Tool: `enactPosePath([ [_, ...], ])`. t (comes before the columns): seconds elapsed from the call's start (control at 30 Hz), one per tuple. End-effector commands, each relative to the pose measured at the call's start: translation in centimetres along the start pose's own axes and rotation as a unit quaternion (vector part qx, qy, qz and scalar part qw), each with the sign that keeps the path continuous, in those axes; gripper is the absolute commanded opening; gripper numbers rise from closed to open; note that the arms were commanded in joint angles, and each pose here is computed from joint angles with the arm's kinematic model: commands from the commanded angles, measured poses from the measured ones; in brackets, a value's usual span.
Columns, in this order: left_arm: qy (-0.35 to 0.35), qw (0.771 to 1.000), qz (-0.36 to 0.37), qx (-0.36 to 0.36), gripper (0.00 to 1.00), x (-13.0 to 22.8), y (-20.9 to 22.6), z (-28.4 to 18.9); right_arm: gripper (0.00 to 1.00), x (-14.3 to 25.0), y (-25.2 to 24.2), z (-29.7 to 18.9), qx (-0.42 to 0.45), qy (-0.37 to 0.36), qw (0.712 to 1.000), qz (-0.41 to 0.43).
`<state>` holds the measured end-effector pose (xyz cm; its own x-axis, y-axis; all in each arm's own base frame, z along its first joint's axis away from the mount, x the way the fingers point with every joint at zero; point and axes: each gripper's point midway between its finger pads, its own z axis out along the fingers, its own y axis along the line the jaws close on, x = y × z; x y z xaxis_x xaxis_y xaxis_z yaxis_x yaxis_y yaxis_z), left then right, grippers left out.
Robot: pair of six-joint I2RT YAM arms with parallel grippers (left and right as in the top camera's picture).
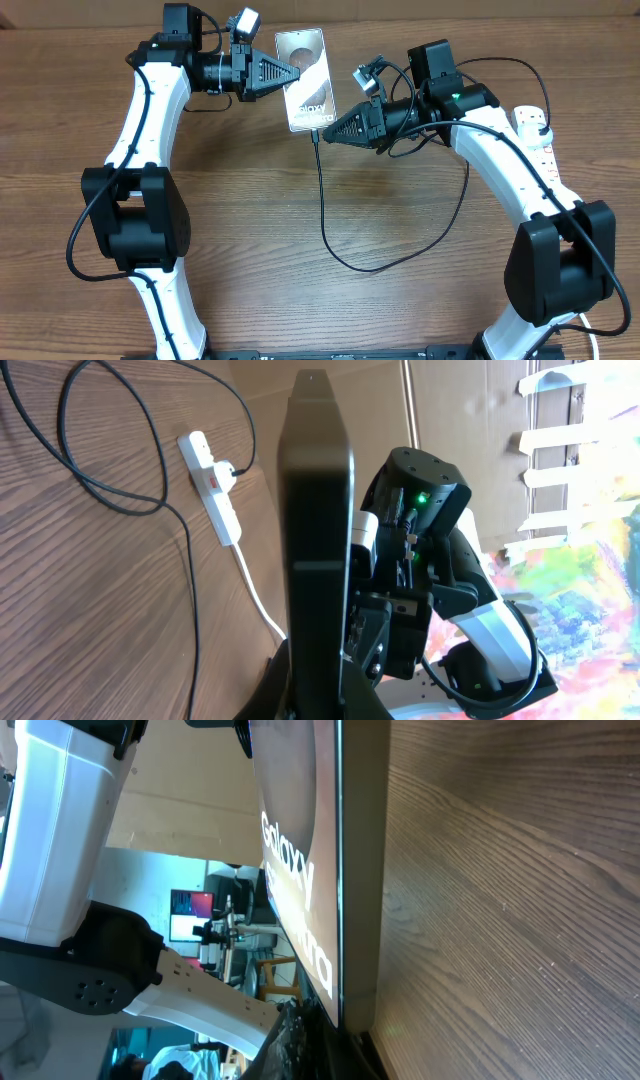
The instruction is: Plug charger to phone and switch on socket
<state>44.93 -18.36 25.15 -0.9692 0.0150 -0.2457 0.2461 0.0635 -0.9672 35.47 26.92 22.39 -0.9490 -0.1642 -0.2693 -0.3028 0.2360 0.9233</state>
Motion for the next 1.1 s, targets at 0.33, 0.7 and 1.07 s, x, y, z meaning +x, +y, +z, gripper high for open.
enactPosePath([
  [0.33,0.045,0.998,0.016,0.045,0.04,2.09,-3.52,3.44,0.04,-1.17,0.34,-0.41,0.004,-0.015,0.999,-0.029],
  [0.7,0.046,0.998,0.016,0.047,0.04,2.11,-3.59,3.45,0.04,-1.17,0.34,-0.41,0.004,-0.015,1.0,-0.027],
  [1.07,0.039,0.998,0.02,0.045,0.04,1.76,-3.47,2.87,0.45,-1.18,0.34,-0.42,0.004,-0.015,0.999,-0.028],
])
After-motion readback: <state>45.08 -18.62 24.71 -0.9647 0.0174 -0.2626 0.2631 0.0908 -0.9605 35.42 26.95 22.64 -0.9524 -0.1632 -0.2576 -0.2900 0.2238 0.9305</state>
